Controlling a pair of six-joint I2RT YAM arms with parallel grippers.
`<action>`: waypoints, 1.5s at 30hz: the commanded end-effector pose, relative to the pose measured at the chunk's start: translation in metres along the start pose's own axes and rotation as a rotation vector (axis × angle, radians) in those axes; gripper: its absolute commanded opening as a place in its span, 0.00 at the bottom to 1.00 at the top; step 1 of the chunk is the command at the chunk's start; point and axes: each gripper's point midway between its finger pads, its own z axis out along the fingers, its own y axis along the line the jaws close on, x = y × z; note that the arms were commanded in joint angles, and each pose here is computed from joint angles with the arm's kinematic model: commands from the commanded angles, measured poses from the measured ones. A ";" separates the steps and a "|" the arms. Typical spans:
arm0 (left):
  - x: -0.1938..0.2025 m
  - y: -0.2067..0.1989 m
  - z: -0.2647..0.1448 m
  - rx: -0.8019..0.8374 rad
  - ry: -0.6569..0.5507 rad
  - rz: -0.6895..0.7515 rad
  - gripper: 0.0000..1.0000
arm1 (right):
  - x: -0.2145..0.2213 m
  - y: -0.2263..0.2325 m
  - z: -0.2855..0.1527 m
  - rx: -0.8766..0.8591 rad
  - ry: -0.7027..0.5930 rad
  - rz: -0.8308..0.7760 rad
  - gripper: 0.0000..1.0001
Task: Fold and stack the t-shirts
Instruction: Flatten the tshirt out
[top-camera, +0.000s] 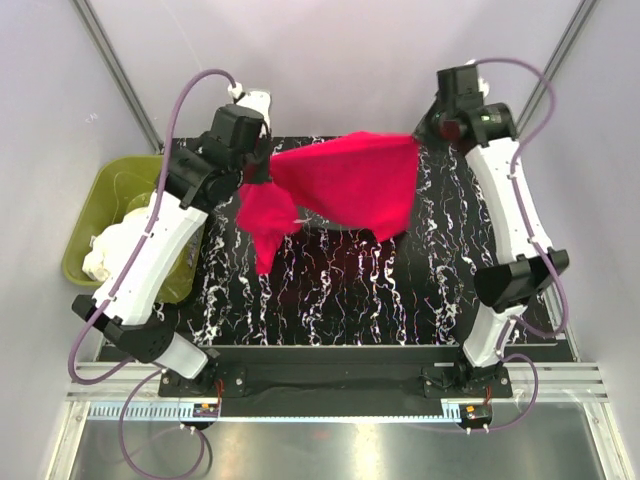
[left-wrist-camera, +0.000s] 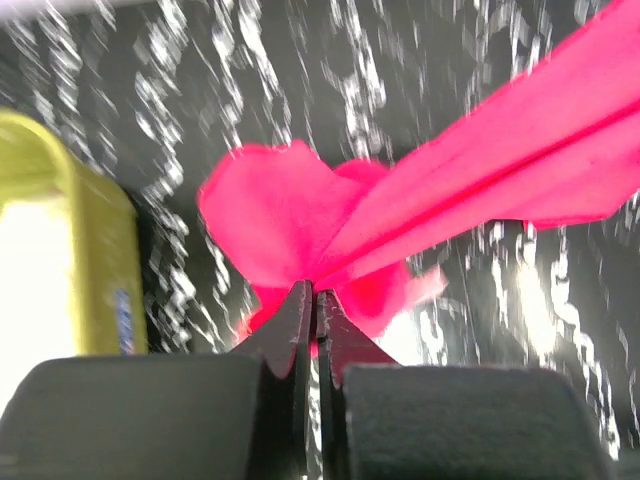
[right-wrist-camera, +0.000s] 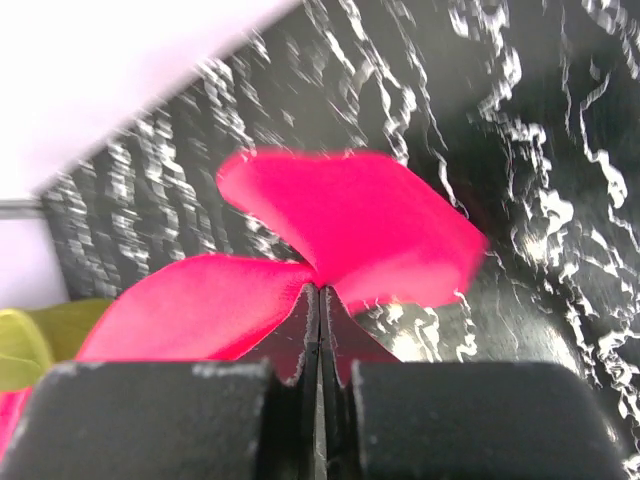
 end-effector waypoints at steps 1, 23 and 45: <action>-0.018 0.042 -0.031 -0.168 -0.075 0.046 0.00 | -0.032 -0.026 -0.050 0.090 -0.131 -0.016 0.00; 0.084 -0.005 -0.147 0.455 -0.229 -0.167 0.00 | 0.084 -0.091 -0.203 -0.262 -0.098 -0.009 0.00; 0.160 0.012 -0.080 0.178 0.127 -0.227 0.00 | 0.415 -0.017 -0.088 -0.484 1.005 -0.507 0.71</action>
